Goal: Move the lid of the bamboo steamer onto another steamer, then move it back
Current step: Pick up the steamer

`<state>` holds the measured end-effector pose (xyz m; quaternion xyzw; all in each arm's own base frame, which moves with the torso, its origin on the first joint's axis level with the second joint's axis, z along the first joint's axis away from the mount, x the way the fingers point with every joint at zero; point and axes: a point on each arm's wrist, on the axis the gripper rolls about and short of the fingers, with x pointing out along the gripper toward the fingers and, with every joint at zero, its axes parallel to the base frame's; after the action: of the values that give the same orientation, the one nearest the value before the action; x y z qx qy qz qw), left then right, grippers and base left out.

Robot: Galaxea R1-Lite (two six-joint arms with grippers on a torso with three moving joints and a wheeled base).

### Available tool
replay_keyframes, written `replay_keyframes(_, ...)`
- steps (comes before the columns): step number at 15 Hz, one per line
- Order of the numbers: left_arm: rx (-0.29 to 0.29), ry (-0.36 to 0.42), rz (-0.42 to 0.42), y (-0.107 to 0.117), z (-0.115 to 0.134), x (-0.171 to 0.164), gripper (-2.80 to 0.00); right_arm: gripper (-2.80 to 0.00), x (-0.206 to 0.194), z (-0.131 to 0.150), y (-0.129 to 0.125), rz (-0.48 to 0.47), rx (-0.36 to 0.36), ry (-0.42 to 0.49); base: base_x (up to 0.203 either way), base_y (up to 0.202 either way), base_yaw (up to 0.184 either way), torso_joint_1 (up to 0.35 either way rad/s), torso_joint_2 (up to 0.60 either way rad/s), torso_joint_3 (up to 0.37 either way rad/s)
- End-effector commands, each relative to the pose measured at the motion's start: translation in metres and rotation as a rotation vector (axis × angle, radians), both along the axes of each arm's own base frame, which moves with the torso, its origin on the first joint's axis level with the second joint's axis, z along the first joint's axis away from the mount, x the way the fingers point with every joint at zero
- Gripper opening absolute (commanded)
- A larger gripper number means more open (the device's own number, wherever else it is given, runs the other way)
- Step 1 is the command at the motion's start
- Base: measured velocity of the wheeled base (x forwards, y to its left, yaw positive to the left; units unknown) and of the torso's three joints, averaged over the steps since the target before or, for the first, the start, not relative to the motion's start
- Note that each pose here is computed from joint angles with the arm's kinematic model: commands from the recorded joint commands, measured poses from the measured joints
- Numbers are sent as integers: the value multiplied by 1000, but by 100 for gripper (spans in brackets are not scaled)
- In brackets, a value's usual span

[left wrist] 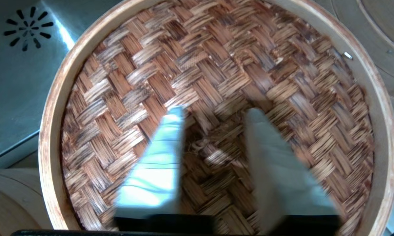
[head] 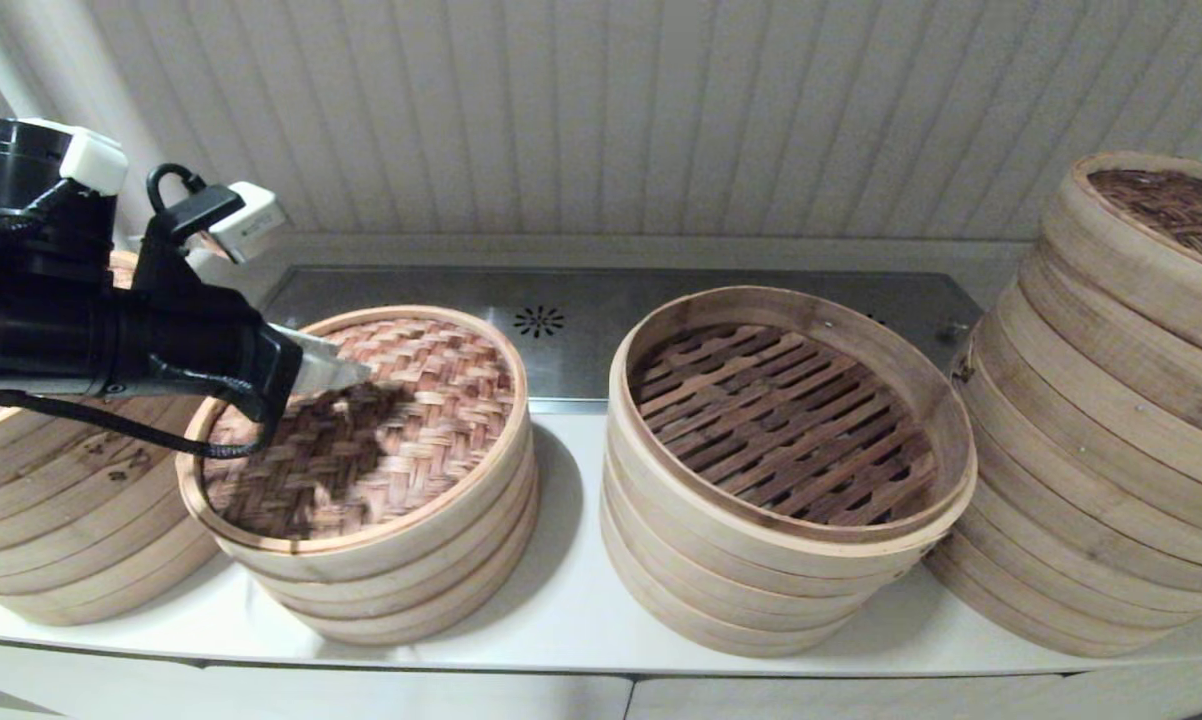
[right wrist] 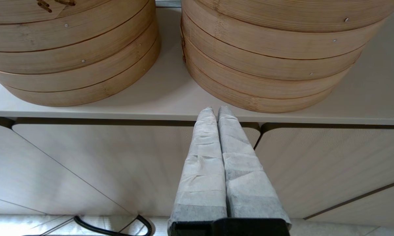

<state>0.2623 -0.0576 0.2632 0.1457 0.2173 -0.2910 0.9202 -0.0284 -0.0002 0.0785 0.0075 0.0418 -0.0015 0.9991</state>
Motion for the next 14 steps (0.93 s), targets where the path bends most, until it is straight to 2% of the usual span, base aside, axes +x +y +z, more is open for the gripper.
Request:
replay_keyframes(1, 14, 11, -8, 0, -5, 0, 0, -280, 0, 0, 0, 1, 0, 3, 0, 0, 0, 0, 0, 0)
replay_keyframes(3, 37, 12, -22, 0, -10, 0, 0, -280, 0, 0, 0, -1, 0, 2, 0, 0, 0, 0, 0, 0)
replay_keyframes(8, 40, 35, -24, 0, -16, -3, 0, -280, 0, 0, 0, 0, 0, 1, 0, 0, 0, 0, 0, 0)
replay_keyframes(9, 38, 32, -24, 1, -16, -3, -280, -280, 0, 0, 0, 0, 0, 2, 0, 0, 0, 0, 0, 0)
replay_keyframes(14, 36, 32, -23, 1, -23, -3, -280, -280, 0, 0, 0, 0, 0, 2, 0, 0, 0, 0, 0, 0)
